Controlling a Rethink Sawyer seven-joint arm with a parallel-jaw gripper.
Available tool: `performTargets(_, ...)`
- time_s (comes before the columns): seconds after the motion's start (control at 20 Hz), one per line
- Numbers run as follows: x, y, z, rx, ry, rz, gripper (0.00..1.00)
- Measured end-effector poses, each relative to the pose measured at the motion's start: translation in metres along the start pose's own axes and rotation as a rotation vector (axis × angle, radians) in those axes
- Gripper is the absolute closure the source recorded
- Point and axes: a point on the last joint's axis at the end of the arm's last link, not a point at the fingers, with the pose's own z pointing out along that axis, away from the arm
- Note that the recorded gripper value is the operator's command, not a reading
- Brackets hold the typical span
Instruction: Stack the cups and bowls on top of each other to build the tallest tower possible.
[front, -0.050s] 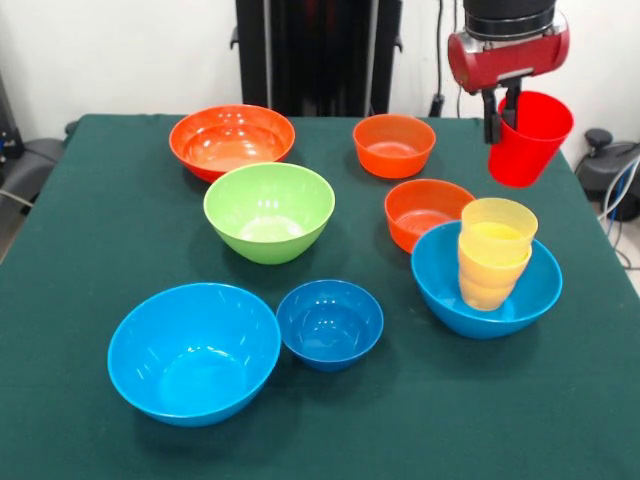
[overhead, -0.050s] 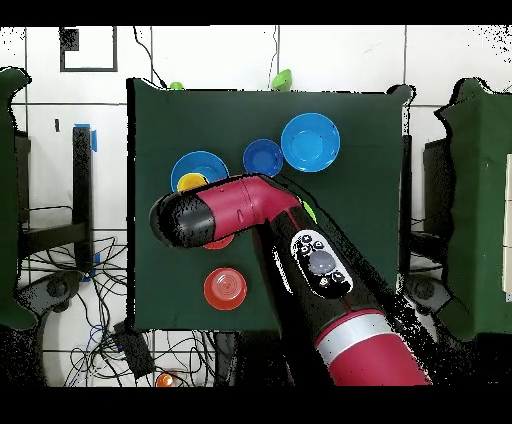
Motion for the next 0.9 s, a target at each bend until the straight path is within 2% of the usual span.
performTargets(0.3, 0.000, -0.003, 0.007, 0.000, 0.005, -0.001, 1.00)
performTargets(0.65, 0.010, -0.011, 0.031, 0.001, 0.015, -0.025, 1.00)
performTargets(0.9, 0.009, -0.010, 0.035, -0.003, 0.016, -0.024, 1.00)
